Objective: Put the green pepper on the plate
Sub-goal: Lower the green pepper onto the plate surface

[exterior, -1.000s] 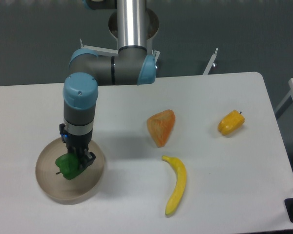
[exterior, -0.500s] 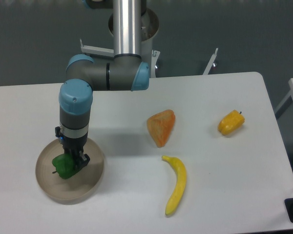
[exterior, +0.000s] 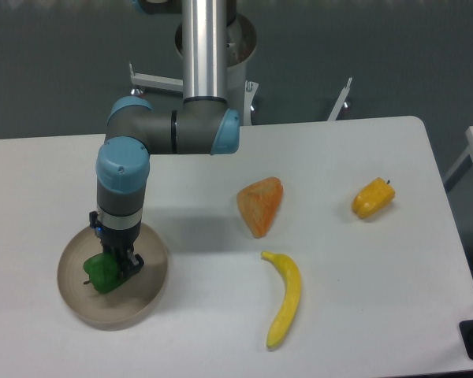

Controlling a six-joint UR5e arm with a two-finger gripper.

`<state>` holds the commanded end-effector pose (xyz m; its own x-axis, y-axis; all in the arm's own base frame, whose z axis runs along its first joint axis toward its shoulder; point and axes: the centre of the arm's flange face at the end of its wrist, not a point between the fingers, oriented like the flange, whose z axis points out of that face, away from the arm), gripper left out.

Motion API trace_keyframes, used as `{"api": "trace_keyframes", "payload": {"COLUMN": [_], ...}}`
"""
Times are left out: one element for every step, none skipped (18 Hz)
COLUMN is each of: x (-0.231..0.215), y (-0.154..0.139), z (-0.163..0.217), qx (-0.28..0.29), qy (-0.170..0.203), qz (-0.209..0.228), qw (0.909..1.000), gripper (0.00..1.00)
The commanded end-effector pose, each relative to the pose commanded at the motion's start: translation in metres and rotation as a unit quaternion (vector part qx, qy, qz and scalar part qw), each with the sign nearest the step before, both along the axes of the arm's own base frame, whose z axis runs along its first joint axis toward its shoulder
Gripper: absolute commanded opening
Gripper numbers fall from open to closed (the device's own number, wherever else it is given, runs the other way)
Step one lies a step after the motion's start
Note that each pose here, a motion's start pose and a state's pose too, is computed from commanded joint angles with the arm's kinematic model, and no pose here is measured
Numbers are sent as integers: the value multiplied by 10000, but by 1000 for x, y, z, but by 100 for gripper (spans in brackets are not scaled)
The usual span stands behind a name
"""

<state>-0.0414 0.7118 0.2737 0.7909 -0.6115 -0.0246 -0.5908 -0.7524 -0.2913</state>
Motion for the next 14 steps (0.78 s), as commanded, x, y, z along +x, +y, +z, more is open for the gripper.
{"api": "trace_keyframes", "payload": {"x": [0,0,0,0,0,0,0,0,0,0,0,0,0,0], "y": [0,-1,-1,-1,-1,-1,-1,-1,-1,-1,-1,-1,-3,-3], "z": [-1,-1,-1,-1,-3,-3,-3,-4,-4,-5,-7,-8,-9,-9], "qx": [-5,-15,-15,-15,-22,-28,-28,-37,-37,-44,-59,-64,-79,-79], "qy": [-9,-4,-4,-4,-6,-16,-16,-11,-10,-13,-17,-26,-30,-30], "qz": [-1,0,0,0,0,-1,-1,0,0,0,0,-1,6,6], "qw": [10000,10000,10000,10000,10000,10000,10000,10000,10000,10000,10000,10000,10000,10000], "gripper": [37,37,37,37,37,37,37,37,37,37,37,37,38,38]}}
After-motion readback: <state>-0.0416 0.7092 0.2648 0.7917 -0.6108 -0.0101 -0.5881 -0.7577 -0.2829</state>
